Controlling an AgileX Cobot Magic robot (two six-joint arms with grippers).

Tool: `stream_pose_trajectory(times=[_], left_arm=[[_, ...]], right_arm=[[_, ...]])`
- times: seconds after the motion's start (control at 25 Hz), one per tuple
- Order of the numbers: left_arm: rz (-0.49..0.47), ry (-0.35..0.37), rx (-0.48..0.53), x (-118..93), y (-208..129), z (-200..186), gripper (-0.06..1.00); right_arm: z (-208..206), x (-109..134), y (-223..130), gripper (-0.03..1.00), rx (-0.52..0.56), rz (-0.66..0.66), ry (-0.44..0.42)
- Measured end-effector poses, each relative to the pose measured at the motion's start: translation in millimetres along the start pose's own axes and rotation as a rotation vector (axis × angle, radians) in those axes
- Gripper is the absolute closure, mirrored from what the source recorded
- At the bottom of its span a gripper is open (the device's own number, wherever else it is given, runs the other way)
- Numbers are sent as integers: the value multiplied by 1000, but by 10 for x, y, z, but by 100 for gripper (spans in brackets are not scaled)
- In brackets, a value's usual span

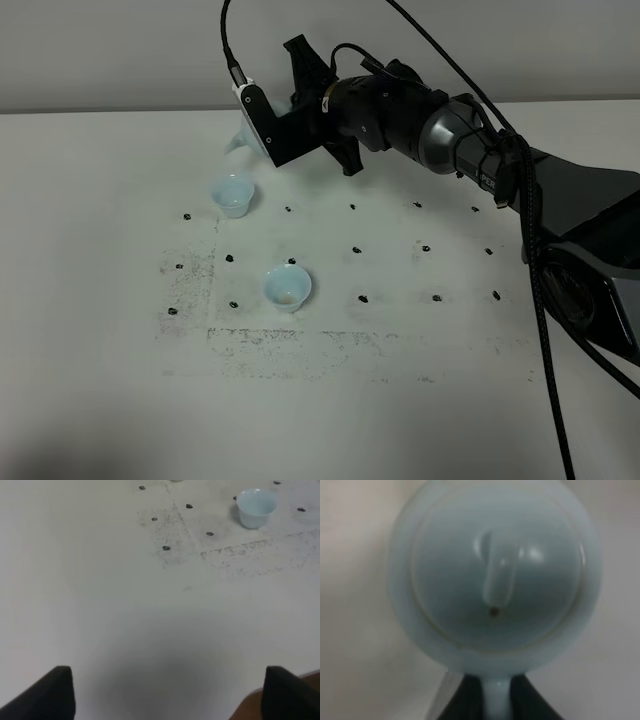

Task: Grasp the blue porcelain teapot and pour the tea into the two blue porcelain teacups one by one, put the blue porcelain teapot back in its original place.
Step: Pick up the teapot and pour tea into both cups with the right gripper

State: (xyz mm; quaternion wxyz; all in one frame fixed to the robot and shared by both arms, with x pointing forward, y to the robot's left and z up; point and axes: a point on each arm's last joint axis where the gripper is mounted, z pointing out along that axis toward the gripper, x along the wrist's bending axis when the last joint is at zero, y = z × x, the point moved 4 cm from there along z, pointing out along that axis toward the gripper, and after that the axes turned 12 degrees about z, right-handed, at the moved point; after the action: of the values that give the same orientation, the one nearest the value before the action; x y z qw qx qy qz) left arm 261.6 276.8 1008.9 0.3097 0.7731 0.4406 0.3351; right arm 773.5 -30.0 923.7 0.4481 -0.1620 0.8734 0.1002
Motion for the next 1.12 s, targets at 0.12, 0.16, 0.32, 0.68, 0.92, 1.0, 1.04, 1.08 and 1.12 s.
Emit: stream_pose_trajectory(times=[0.12, 0.16, 0.32, 0.68, 0.92, 1.0, 1.04, 1.08, 1.12], left_arm=[[0, 0, 0, 0, 0, 0, 22], [0, 0, 0, 0, 0, 0, 22], [0, 0, 0, 0, 0, 0, 22], [0, 0, 0, 0, 0, 0, 22], [0, 0, 0, 0, 0, 0, 22], [0, 0, 0, 0, 0, 0, 22], [0, 0, 0, 0, 0, 0, 22], [0, 0, 0, 0, 0, 0, 22], [0, 0, 0, 0, 0, 0, 22]], right_arm=[[0, -33, 7, 92, -5, -3, -25], [0, -34, 8, 92, -6, -7, -26], [1, -30, 7, 92, -5, -40, -25], [1, 28, -5, 92, 5, -47, 19], [-6, 92, 38, 92, 14, -73, 65], [-8, 98, 71, 92, 10, -78, 67], [-9, 99, 85, 92, 8, -80, 67], [-10, 100, 100, 92, 6, -81, 67], [-11, 101, 116, 92, 5, -86, 67]])
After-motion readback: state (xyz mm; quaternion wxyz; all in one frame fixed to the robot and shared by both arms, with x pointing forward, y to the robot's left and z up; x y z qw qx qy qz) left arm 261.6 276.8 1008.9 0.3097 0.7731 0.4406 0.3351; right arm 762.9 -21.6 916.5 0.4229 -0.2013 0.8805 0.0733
